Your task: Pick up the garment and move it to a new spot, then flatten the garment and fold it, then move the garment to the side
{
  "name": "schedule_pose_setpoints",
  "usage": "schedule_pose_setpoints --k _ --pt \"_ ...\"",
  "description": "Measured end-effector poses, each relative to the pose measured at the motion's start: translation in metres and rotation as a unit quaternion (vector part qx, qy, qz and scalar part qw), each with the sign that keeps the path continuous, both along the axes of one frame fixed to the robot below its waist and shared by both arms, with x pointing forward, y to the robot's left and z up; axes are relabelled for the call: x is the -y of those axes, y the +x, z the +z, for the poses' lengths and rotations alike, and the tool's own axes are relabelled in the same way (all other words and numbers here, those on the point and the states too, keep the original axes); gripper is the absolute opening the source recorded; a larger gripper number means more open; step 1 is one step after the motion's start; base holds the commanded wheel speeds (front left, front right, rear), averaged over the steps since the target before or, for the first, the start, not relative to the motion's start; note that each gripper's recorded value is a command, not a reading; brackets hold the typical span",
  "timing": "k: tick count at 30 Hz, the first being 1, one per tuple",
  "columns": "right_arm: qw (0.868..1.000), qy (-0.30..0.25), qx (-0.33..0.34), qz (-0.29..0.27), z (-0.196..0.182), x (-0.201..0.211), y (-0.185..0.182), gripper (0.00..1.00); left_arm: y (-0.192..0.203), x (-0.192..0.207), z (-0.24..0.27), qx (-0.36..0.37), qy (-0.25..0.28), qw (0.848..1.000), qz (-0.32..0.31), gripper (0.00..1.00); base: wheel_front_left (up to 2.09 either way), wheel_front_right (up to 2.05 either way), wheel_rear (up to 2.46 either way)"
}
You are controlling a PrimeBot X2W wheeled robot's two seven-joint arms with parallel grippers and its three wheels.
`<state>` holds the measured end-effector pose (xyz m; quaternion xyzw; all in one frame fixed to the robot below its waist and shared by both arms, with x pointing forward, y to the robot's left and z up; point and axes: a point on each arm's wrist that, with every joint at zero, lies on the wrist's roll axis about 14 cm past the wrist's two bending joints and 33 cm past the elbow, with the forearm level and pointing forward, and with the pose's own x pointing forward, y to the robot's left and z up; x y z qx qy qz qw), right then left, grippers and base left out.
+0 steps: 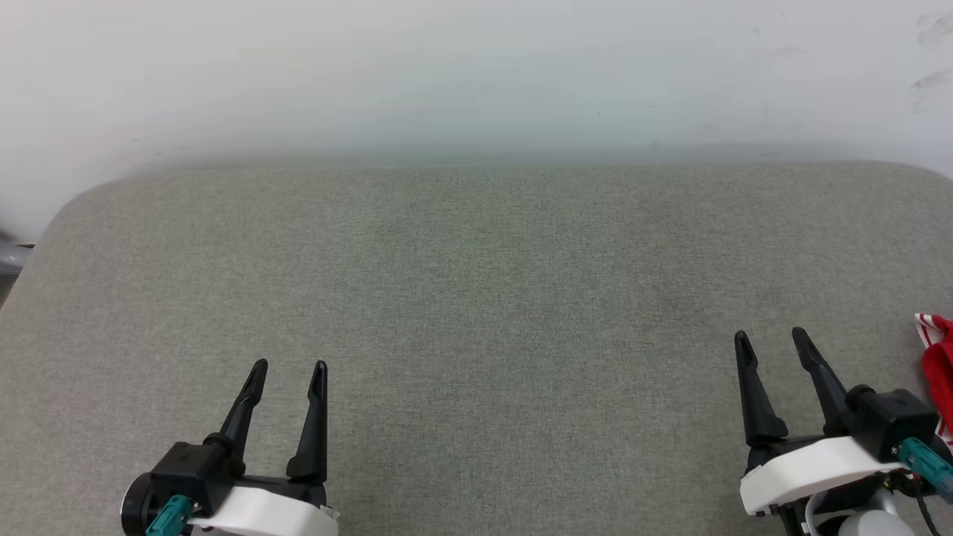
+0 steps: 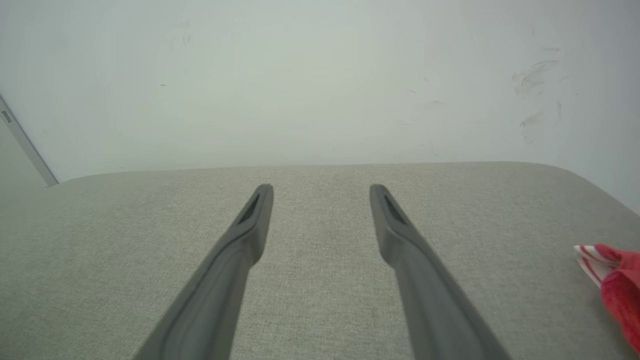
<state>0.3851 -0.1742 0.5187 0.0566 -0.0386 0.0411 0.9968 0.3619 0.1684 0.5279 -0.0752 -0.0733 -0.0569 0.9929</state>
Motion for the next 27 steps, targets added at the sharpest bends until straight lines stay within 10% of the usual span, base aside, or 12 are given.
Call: schedule_pose_setpoints --k 11,12,27 --pt "1.0 0.004 -0.002 0.008 -0.003 -0.006 -0.001 1.0 -0.001 -0.003 0.002 0.004 -0.008 1.0 0.008 1.0 0.0 0.0 0.0" --pt "1.0 0.004 -0.002 0.009 -0.004 -0.006 -0.001 0.0 -0.001 -0.003 0.004 0.008 -0.009 1.0 0.009 0.0 0.0 0.0 0.0" --pt "0.993 0.105 -0.056 -0.012 -0.029 0.004 -0.008 0.0 -0.004 -0.011 -0.023 -0.052 -0.109 0.992 0.022 0.0 0.0 0.0 0.0"
